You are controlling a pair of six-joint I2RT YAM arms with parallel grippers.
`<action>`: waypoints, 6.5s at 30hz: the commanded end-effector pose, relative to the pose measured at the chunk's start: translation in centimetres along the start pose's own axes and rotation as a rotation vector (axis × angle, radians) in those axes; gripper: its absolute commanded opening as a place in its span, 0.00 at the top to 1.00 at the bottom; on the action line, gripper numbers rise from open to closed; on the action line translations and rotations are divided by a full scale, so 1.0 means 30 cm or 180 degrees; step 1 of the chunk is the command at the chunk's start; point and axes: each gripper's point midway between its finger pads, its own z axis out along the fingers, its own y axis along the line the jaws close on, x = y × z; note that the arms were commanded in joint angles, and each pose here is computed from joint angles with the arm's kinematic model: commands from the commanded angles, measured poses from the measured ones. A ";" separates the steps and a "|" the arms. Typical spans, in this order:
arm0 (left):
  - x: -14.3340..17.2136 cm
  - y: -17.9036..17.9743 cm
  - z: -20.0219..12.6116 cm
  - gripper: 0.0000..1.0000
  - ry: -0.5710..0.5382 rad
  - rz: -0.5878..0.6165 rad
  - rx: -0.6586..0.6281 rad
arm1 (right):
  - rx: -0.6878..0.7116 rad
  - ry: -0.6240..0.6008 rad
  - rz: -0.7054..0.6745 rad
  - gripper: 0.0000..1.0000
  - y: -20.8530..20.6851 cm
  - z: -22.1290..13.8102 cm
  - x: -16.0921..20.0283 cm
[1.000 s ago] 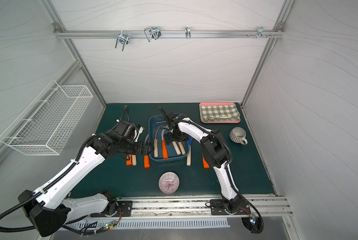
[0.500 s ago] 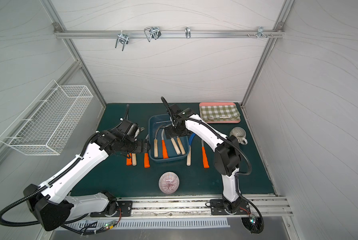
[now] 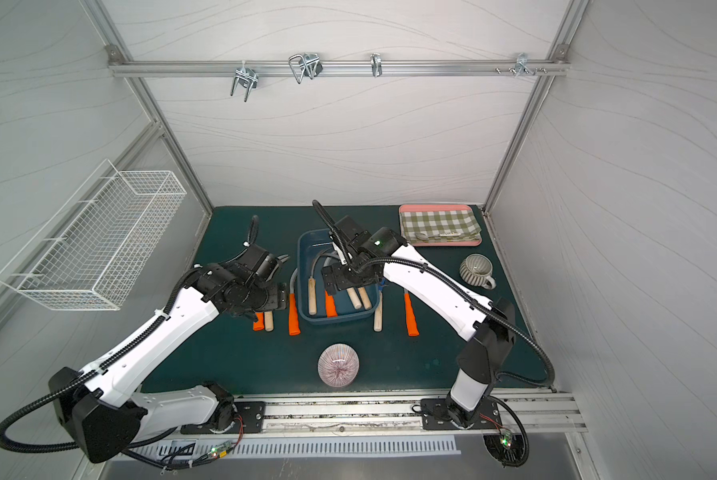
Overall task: Put small sickles into storage boxes
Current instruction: Pick up the sickle at the center of the board, then place the sickle in the storage box.
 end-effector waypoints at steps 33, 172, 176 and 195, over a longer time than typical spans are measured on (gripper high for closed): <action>-0.019 0.087 0.372 0.64 0.0516 -0.0408 -0.0536 | -0.0433 -0.0212 -0.0494 0.01 0.149 -0.286 0.305; -0.127 -0.388 0.485 1.00 0.0827 -0.0081 -0.0180 | -0.0168 -0.0332 -0.0112 0.01 -0.133 -0.213 0.167; -0.119 -0.402 0.518 1.00 0.0874 -0.0076 -0.0173 | -0.0187 -0.0302 -0.0108 0.01 -0.137 -0.207 0.171; -0.128 -0.434 0.488 0.68 0.0816 0.0021 -0.0023 | -0.0282 -0.0251 -0.0050 0.01 -0.131 -0.187 0.178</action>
